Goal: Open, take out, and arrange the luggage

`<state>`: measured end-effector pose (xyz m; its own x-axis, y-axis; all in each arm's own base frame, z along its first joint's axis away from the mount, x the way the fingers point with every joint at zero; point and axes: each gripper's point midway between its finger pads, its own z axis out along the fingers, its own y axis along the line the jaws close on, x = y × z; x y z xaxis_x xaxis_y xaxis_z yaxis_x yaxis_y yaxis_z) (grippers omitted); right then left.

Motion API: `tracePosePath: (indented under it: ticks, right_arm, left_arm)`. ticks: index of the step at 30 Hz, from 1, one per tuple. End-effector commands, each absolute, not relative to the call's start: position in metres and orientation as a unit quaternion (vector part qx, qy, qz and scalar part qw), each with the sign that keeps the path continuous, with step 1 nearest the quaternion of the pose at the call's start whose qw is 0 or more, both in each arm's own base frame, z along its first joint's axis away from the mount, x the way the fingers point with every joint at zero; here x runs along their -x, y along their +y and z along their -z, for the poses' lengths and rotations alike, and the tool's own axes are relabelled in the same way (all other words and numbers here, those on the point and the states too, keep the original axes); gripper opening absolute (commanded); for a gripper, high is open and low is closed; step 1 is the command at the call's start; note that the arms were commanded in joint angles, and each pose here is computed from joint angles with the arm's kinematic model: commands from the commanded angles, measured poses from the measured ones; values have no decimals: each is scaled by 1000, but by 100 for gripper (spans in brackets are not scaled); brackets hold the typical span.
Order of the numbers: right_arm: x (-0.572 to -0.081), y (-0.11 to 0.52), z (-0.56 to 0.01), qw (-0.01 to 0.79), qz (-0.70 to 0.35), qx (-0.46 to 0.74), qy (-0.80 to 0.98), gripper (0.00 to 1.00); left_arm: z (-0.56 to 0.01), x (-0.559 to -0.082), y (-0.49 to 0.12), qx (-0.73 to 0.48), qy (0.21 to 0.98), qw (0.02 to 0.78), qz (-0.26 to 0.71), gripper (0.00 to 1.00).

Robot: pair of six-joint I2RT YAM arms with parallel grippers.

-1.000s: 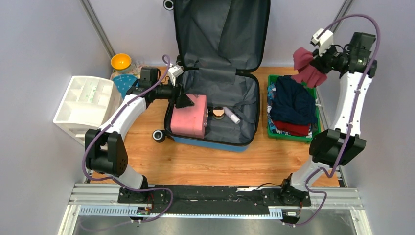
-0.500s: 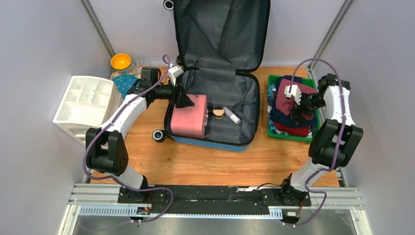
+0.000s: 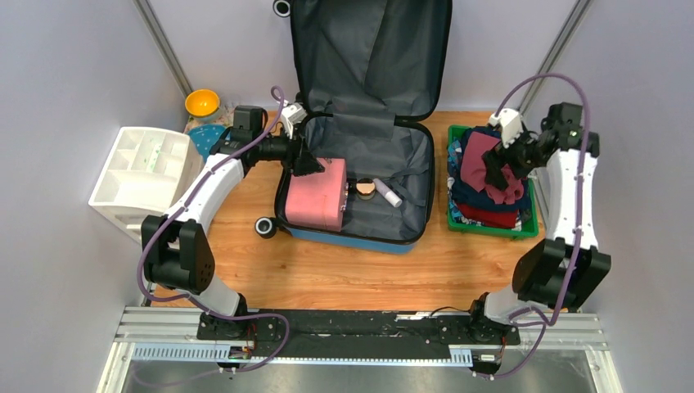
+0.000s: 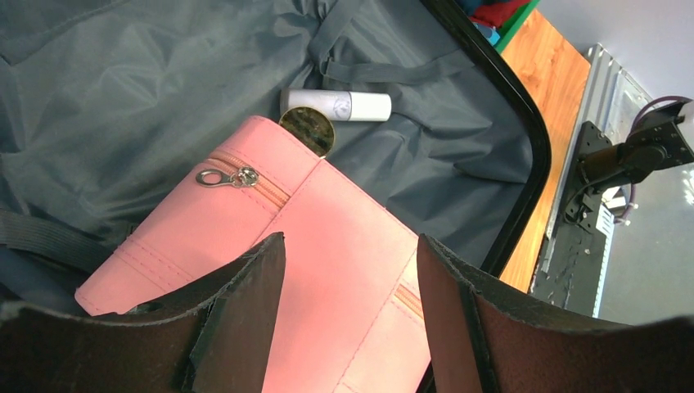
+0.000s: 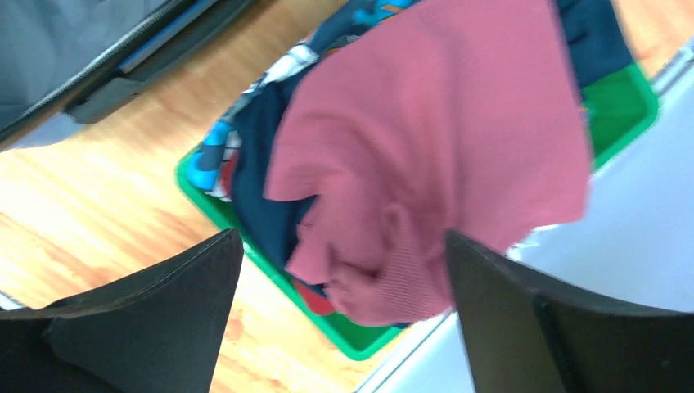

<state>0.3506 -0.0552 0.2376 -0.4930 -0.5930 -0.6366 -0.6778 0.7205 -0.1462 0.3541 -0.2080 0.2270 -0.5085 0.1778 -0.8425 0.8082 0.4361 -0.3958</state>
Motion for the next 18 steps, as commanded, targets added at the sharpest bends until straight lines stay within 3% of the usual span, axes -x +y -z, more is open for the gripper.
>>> tracePosePath:
  ticks: [1, 8, 13, 18]
  right_arm:
    - [-338, -33, -211, 333, -35, 318, 887, 98]
    - [-300, -44, -108, 205, 15, 380, 902, 99]
    - [-327, -70, -78, 186, 33, 363, 912, 99]
    - [-391, -90, -88, 226, 57, 330, 915, 98]
  left_arm:
    - [-244, -357, -206, -340, 746, 398, 412, 69]
    - [-246, -355, -203, -344, 747, 401, 404, 69]
    - [-246, -356, -205, -338, 748, 397, 410, 69]
    - [-246, -359, -205, -334, 751, 396, 409, 68]
